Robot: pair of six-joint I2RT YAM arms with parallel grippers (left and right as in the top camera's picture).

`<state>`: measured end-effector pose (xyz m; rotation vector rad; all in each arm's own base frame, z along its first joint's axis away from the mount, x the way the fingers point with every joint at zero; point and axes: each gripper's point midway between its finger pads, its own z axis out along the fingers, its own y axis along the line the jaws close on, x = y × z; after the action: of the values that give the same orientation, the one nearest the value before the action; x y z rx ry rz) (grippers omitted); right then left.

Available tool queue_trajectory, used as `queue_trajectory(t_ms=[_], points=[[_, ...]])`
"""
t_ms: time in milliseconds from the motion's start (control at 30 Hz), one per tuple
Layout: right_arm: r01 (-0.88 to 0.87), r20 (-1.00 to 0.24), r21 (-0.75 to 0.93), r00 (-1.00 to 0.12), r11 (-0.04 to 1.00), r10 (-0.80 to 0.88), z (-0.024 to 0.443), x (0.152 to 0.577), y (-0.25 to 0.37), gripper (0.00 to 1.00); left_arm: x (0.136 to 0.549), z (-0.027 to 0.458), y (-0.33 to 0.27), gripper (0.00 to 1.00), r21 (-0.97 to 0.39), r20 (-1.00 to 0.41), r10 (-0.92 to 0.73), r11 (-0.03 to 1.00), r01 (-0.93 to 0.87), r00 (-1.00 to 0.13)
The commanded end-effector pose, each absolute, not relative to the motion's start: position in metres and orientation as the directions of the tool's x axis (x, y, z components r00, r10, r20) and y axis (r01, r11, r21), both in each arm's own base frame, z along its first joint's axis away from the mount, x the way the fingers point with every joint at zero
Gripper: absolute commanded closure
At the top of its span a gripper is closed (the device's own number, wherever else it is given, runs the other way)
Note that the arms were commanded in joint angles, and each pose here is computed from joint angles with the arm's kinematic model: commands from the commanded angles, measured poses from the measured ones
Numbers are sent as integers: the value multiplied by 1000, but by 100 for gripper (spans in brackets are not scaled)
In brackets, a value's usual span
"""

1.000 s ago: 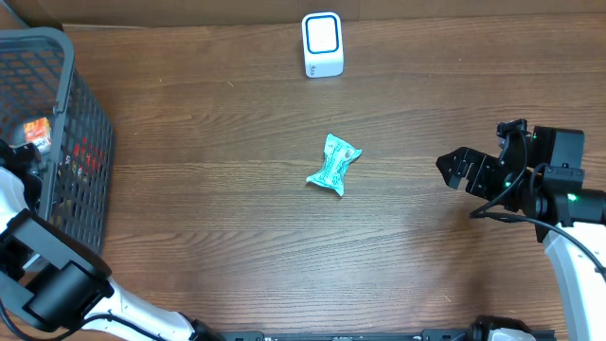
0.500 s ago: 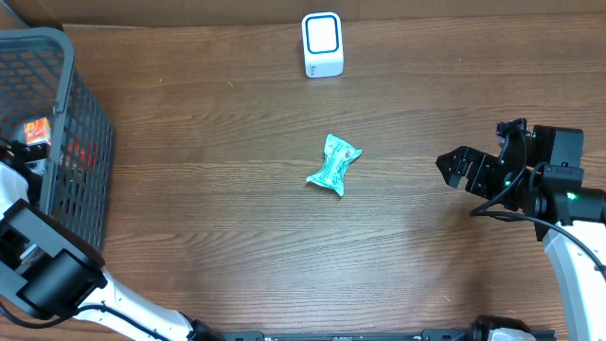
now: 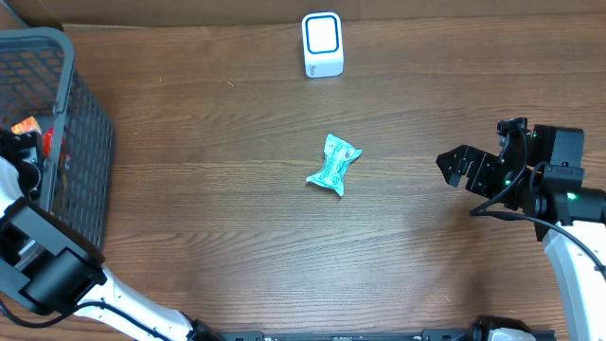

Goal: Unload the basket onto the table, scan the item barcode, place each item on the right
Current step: 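Return the left gripper to the basket and grasp the spaghetti package, then swing the spaghetti package past the scanner and set it beside the green packet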

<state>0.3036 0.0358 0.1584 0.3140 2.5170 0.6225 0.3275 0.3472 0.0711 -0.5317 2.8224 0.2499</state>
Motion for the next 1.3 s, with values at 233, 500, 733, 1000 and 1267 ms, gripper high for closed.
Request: queue_trajectory(t_ms=[233,500,733,1000,1267], points=[[75,-478,481,-813,874,333,172,313,33,0,360,355,354,96,81,-816,-271,821,-565,-510],[75,-478,481,-813,874,333,172,313,33,0,347,504,242,96,35,-963,-100,876,-482,-250],[77,-474,481,-816,873,333,171,312,34,0,371,505,88,96,-143,-939,-193,972,-187,-283],[77,-474,480,-815,874,333,171,312,34,0,419,367,-63,96,-248,-713,-159,968,34,-683],[78,-473,480,-816,874,333,171,312,34,0,431,183,-155,96,-186,-373,-64,983,7,-926]])
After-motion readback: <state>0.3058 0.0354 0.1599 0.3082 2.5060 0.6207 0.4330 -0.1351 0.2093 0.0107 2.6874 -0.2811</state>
